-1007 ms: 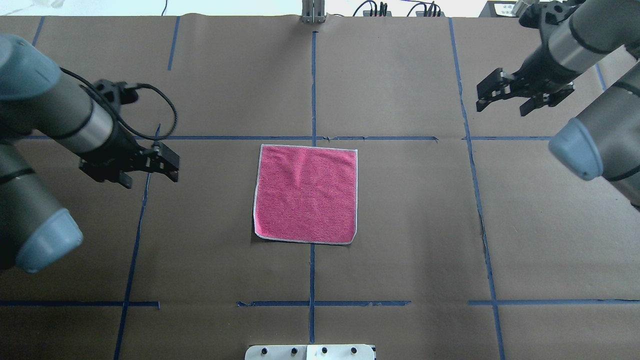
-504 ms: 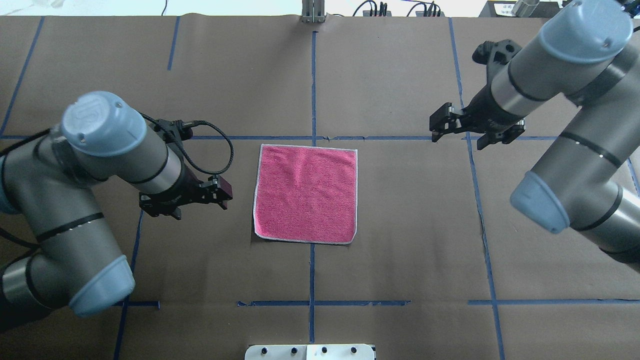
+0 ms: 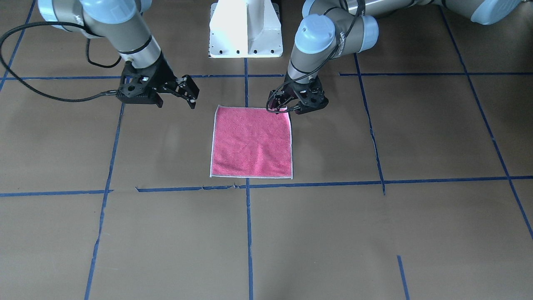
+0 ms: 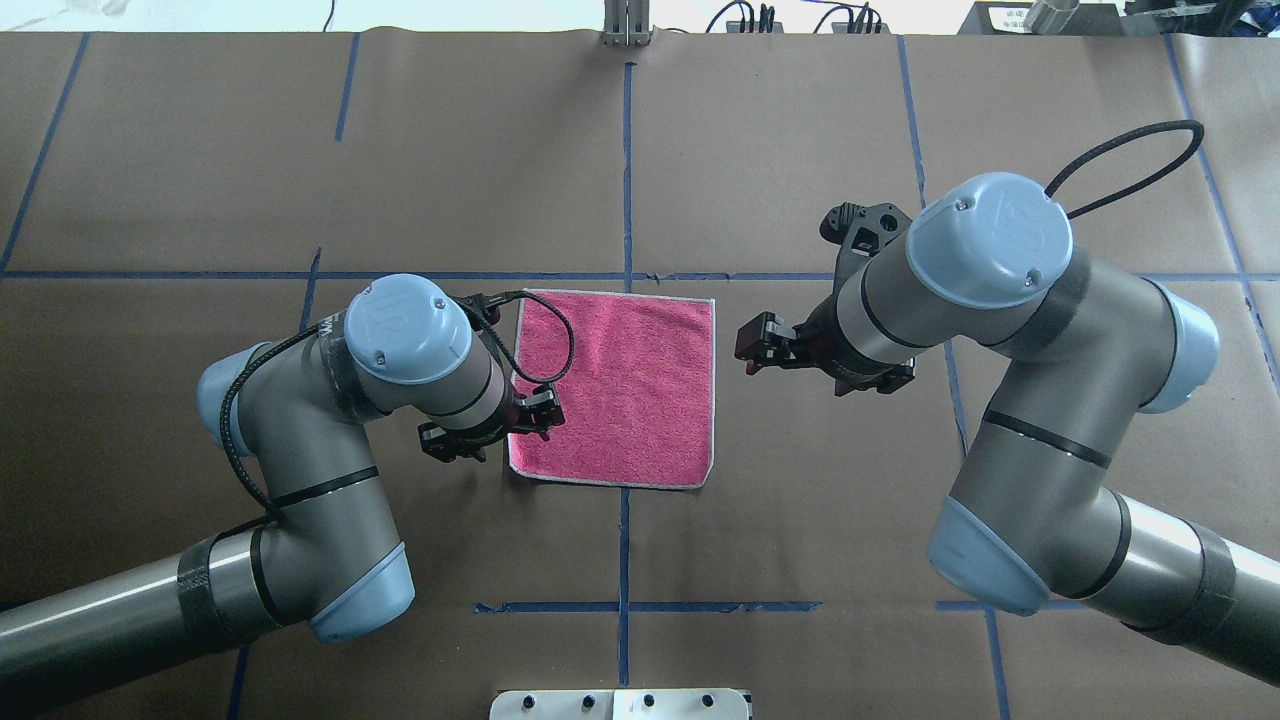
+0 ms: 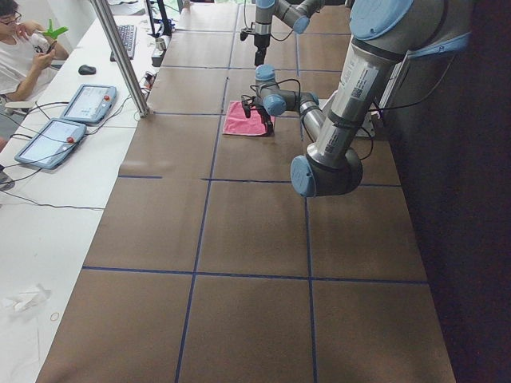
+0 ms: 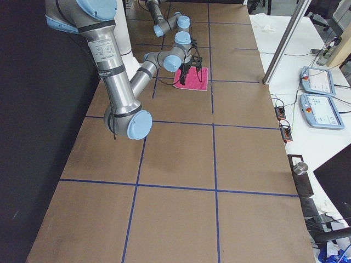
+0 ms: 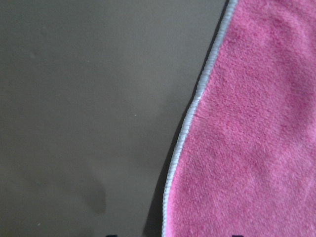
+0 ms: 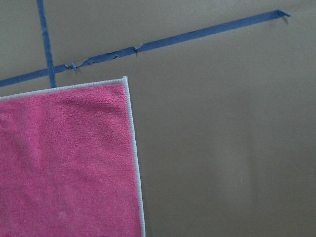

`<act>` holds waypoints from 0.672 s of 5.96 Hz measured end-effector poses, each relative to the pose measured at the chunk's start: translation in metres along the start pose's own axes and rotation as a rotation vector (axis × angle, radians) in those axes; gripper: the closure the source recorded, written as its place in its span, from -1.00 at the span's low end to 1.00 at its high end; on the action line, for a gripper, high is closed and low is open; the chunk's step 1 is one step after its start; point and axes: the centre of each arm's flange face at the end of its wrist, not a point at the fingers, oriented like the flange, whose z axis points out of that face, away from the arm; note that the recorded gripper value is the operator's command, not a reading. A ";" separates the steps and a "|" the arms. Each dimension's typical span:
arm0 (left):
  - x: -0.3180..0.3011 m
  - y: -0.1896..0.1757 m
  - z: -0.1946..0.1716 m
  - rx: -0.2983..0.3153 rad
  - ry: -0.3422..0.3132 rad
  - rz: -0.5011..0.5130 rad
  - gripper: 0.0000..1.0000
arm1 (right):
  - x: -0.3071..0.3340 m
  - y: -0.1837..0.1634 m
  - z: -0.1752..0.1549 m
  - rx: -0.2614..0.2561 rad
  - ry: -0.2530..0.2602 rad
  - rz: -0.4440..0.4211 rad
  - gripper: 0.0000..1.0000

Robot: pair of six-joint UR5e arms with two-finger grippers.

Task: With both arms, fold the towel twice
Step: 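Move the left gripper to one towel edge while the right approaches the opposite edge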

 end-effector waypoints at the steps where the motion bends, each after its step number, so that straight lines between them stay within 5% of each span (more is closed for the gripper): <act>1: -0.001 0.001 0.004 -0.002 0.001 -0.001 0.03 | -0.002 0.001 -0.001 0.002 -0.004 0.000 -1.00; 4: -0.001 0.006 0.008 -0.009 0.000 0.003 0.12 | -0.006 0.001 -0.005 0.006 -0.014 -0.001 -1.00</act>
